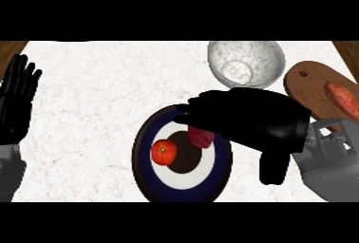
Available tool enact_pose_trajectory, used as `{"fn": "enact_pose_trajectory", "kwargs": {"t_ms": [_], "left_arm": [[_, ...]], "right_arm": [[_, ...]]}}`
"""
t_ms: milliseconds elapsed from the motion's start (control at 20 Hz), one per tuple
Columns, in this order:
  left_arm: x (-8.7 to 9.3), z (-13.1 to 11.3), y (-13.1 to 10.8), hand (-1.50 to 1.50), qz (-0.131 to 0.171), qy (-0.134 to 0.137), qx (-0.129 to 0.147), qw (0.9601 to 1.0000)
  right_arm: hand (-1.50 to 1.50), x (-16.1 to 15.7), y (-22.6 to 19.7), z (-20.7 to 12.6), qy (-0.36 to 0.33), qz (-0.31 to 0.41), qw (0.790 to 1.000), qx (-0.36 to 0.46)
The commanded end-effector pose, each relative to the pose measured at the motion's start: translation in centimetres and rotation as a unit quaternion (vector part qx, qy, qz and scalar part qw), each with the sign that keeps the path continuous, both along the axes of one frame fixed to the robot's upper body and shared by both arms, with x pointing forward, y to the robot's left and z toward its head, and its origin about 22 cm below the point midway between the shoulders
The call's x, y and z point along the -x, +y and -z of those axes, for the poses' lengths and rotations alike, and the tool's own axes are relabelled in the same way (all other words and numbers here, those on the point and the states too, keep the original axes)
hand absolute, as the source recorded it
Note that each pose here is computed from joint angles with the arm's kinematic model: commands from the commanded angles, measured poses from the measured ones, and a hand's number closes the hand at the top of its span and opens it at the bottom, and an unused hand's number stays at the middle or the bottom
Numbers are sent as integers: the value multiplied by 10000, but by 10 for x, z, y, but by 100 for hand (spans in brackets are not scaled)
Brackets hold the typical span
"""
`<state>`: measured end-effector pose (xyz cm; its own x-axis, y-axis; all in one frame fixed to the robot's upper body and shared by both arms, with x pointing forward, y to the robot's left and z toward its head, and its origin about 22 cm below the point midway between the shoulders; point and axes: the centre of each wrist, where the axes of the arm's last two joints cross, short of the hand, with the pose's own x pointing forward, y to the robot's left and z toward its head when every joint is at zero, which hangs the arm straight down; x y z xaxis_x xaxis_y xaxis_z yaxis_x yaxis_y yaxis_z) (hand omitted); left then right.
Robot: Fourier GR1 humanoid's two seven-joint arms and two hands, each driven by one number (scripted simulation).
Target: Pick the pear from the plate and place it in the bowl
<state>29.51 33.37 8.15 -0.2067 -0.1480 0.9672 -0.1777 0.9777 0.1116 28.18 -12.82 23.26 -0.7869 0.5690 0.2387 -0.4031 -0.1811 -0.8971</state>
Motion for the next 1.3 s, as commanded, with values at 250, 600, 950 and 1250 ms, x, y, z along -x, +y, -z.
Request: {"fn": "enact_pose_trajectory", "kwargs": {"t_ms": [250,600,950,1250], "left_arm": [[11,2,-2,0,58,-6,-29,10000],[-10,1,-19,0,-70,-12,59,10000],[11,-13,-13,0,-17,-19,27,10000],[-2,8,-10,0,74,-99,-63,9999]], "right_arm": [[-150,-12,3,43,118,114,9996,244],[-150,-21,12,72,140,299,9990,316],[-150,-44,22,109,134,279,9992,233],[-150,-64,17,120,258,-25,9997,14]]}}
